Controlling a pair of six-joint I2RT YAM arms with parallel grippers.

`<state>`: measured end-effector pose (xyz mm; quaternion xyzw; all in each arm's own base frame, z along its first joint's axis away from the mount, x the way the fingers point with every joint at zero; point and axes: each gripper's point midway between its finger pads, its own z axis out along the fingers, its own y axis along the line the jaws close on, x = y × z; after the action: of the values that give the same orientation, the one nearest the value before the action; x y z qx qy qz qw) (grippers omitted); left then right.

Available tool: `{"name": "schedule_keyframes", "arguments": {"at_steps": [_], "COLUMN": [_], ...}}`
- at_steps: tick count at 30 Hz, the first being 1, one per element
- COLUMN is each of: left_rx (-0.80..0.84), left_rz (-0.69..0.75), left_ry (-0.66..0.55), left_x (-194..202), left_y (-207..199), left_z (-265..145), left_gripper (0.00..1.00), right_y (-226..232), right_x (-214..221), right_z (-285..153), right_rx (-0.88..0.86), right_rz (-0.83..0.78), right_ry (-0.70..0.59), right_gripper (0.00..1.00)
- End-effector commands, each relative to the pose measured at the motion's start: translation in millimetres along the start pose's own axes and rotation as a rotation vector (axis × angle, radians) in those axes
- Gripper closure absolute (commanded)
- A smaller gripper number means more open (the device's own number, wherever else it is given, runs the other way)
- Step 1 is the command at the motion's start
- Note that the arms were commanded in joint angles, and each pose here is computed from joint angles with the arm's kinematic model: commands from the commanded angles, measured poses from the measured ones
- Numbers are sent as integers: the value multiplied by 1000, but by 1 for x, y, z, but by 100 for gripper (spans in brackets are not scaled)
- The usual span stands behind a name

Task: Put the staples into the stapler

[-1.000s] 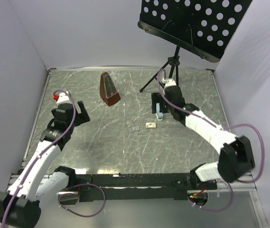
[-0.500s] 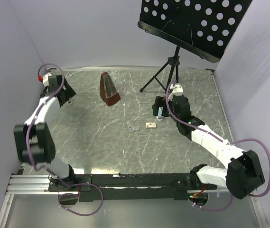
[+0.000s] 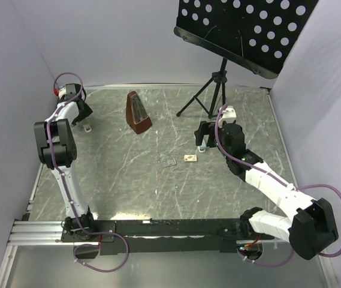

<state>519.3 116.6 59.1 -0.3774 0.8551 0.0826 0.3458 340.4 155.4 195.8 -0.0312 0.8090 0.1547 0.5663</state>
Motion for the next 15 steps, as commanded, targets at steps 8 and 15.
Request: {"name": "schedule_keyframes", "arguments": {"at_steps": [8, 15], "left_rx": [53, 97], "left_rz": [-39, -80], "left_ry": [53, 146], "left_x": [5, 71], "left_y": [-4, 3], "left_z": [-31, -91], "left_gripper": [87, 93], "right_y": [6, 8], "right_x": [-18, -18], "right_z": [-3, -4], "right_rx": [-22, -37], "right_rz": [-12, -14], "right_ry": [-59, -61], "right_gripper": [0, 0]}}
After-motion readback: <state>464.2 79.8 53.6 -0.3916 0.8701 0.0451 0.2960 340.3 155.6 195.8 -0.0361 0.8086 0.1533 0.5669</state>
